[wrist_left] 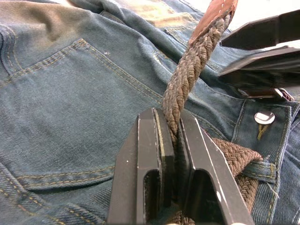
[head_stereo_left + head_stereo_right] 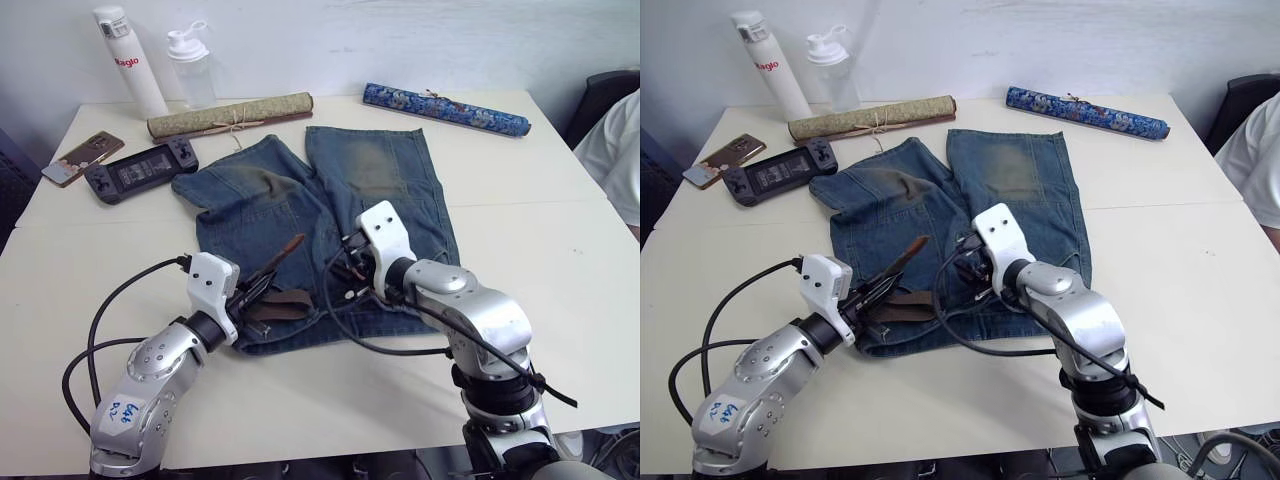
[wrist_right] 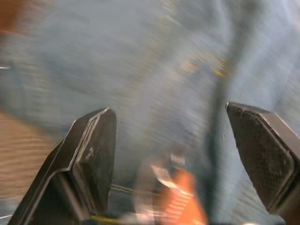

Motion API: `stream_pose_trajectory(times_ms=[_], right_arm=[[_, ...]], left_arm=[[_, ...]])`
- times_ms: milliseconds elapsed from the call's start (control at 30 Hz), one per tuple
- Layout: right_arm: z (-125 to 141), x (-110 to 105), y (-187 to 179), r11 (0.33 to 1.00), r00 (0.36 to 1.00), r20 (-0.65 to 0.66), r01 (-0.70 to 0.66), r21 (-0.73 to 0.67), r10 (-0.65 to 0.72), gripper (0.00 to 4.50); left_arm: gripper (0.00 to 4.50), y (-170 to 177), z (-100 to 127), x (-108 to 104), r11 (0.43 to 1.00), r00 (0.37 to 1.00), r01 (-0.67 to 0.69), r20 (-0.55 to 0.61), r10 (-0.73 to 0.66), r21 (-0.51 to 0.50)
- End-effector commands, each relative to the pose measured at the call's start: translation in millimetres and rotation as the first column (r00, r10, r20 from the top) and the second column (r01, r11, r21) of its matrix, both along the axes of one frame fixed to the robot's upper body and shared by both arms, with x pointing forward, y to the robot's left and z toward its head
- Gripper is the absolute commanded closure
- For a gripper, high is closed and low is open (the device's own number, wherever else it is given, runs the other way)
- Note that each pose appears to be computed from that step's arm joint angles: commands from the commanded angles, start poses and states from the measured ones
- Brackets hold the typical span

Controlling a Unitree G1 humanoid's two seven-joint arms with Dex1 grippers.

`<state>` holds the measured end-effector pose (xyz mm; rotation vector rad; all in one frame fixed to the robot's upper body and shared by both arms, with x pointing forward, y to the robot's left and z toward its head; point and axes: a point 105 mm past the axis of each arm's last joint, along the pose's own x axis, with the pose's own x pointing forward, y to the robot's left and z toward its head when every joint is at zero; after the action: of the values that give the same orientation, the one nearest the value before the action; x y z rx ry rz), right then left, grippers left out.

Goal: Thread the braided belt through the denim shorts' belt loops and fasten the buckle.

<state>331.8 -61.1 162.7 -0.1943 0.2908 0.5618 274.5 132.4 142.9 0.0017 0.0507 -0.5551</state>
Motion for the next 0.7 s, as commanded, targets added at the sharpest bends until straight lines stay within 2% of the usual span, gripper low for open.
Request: stream_pose_trajectory(times_ms=[33, 533, 700], right_arm=[[18.3, 11.3, -18.2, 0.993, 0.994, 0.051, 0.096, 0.065, -0.099, 0.58], [-10.3, -9.3, -51.9, 0.980, 0.980, -0.084, 0.188, 0.062, -0.182, 0.58], [-10.4, -10.0, -60.7, 0.978, 0.977, -0.077, 0.204, 0.044, -0.201, 0.58]], left_arm=[[4.50, -3.8, 12.3, -4.5, 1.000, 0.998, 0.010, 0.060, -0.010, -0.002], [4.50, -6.2, 11.2, -5.5, 1.000, 0.998, 0.024, 0.053, -0.023, -0.012], [4.50, -5.9, 10.2, -4.9, 1.000, 0.998, 0.027, 0.049, -0.026, -0.011]])
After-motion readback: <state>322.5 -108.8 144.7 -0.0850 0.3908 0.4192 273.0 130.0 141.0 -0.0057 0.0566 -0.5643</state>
